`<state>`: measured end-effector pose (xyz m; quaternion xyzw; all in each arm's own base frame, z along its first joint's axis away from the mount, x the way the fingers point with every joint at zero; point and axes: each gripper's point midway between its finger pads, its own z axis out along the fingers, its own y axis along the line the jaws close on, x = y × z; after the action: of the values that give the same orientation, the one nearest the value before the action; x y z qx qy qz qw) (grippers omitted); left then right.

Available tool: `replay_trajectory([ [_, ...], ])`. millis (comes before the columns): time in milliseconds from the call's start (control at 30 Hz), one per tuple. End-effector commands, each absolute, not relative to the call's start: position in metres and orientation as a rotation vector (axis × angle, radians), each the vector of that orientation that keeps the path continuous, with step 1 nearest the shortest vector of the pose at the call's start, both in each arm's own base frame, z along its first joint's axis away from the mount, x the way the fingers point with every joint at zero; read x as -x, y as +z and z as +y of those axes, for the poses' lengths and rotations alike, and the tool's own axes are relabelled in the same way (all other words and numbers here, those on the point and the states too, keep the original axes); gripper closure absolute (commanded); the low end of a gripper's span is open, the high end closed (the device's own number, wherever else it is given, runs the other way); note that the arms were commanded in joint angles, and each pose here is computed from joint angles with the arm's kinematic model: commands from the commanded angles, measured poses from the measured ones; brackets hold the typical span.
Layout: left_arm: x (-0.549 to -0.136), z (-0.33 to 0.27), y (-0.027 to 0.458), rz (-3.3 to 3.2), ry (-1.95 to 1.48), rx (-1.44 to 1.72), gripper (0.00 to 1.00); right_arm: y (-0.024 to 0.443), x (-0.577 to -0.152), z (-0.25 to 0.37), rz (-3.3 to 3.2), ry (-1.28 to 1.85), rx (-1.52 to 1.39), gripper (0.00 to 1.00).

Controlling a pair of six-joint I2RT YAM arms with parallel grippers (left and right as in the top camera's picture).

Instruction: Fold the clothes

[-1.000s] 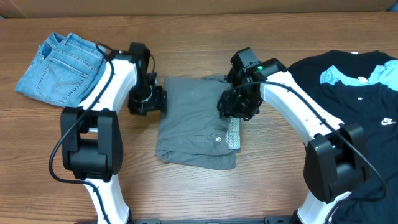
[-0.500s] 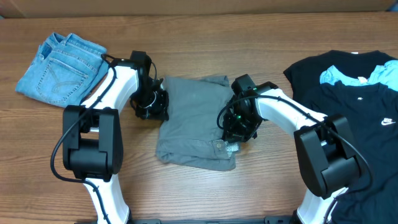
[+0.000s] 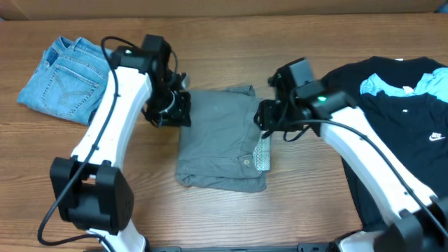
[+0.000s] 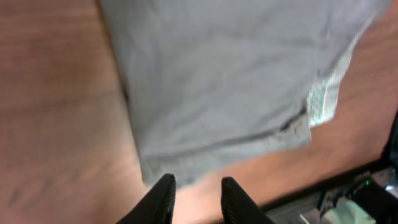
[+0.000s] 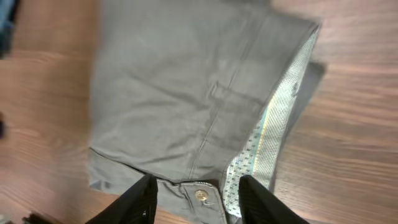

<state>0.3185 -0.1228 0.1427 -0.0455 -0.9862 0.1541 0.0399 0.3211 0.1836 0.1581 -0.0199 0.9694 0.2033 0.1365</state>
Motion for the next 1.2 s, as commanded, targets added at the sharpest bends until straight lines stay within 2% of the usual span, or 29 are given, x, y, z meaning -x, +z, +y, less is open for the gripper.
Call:
replay_trajectory([
  [0,-0.292,-0.139,0.122,-2.926,0.417,0.115,0.72,0.167,-0.331,0.162,2.775,0.543,-0.035,0.53],
  [167,-0.232,-0.154,0.068,-2.774,0.271,0.082,0.65,0.165,-0.335,0.138,2.788,0.52,-0.134,0.52],
  [333,-0.208,-0.147,0.02,-2.75,0.223,-0.08,0.63,0.164,-0.339,0.119,2.79,0.507,-0.214,0.52],
  [467,-0.219,-0.131,-0.008,-2.814,0.233,-0.191,0.71,0.164,-0.341,0.115,2.787,0.525,-0.237,0.52],
  [567,-0.27,-0.099,-0.018,-2.963,0.237,-0.383,0.86,0.167,-0.343,0.12,2.774,0.572,-0.224,0.52],
  [600,-0.279,-0.094,-0.018,-2.991,0.249,-0.405,0.87,0.168,-0.342,0.122,2.773,0.592,-0.218,0.52],
  [733,-0.344,-0.069,0.002,-3.138,0.401,-0.555,0.74,0.176,-0.343,0.144,2.738,0.718,-0.092,0.51],
  [867,-0.387,-0.065,0.046,-3.237,0.517,-0.482,0.6,0.182,-0.348,0.162,2.684,0.733,0.024,0.48],
  [933,-0.395,-0.063,0.072,-3.266,0.484,-0.407,0.49,0.182,-0.351,0.175,2.664,0.747,0.068,0.48],
  [1033,-0.393,-0.064,0.096,-3.244,0.467,-0.375,0.43,0.177,-0.359,0.19,2.641,0.76,0.115,0.48],
  [1100,-0.385,-0.065,0.105,-3.205,0.468,-0.378,0.34,0.169,-0.366,0.198,2.633,0.767,0.136,0.48],
  [1133,-0.376,-0.067,0.106,-3.164,0.468,-0.385,0.22,0.157,-0.373,0.206,2.638,0.77,0.15,0.49],
  [1167,-0.371,-0.068,0.105,-3.137,0.48,-0.386,0.16,0.147,-0.378,0.21,2.644,0.771,0.156,0.49],
])
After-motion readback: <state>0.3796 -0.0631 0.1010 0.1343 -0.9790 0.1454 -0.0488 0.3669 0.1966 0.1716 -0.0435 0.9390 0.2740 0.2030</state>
